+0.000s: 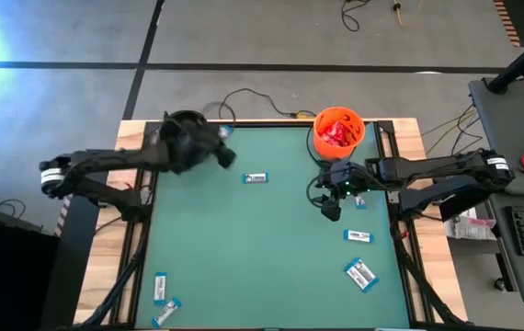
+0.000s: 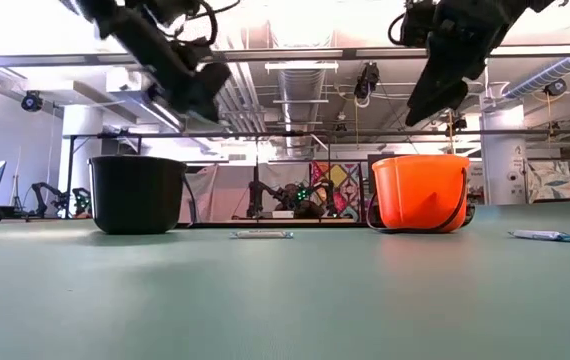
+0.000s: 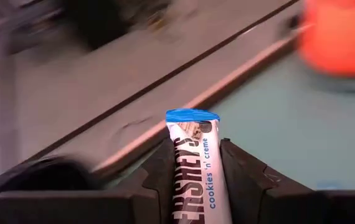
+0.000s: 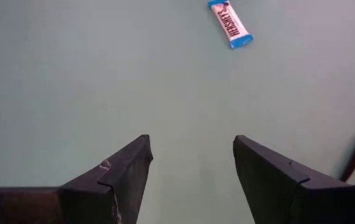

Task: Sort candy by brand, put in halloween buckets
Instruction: Put the white candy into the black bucket

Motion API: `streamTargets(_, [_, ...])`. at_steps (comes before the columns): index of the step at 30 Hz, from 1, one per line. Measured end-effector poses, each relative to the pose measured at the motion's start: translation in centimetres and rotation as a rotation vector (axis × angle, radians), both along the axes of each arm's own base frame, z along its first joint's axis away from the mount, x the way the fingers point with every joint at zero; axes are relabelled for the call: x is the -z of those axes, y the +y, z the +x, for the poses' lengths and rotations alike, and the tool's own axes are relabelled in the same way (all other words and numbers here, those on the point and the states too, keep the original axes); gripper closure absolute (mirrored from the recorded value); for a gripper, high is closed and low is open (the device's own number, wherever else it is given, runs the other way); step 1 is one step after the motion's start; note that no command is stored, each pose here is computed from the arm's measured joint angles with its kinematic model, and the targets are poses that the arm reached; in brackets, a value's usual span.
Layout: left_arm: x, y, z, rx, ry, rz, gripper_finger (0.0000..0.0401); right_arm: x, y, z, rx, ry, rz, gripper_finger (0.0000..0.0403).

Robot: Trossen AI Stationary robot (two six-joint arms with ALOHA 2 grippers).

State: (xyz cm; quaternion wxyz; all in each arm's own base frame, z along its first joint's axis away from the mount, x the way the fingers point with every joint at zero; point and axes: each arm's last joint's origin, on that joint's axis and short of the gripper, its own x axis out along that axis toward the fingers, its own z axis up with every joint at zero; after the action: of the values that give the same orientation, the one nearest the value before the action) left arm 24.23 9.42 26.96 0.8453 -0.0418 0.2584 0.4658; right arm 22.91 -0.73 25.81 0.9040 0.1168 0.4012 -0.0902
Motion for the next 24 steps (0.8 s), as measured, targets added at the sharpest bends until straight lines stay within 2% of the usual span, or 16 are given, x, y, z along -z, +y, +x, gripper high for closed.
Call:
streamTargets(5, [-3.6,3.4,-3.6,-0.275,0.184,-0.011,0.0313,1.2,0.1,0.9,-0.016,0.049,0.019,0.0184])
streamTargets(7, [-4.1,4.8,-4.9,-0.373,0.206,-0.054,0.0312,1.4,0.1,1.2,-0.024,0.052,0.028,0.0184])
streamTargets(9, [-3.6,6.1,-6.2,-0.431,0.225,-0.145,0.0311,1.3,0.1,1.5,-0.037,0.023,0.037,0.0184])
streamTargets(14, [-1.0,8.5,-8.2,-0.487,0.217,-0.359,0.031,-0.2,0.1,2.1,-0.069,-0.046,0.017,0.0184])
streamTargets(18, [0.6,9.7,-8.7,-0.524,0.255,-0.412,0.031,-1.8,0.1,2.5,-0.1,-0.095,-0.015,0.0184])
streamTargets(24, [2.4,10.6,-8.1,-0.524,0.322,-0.449,0.0296,-3.1,0.1,2.8,-0.112,-0.132,-0.031,0.0184])
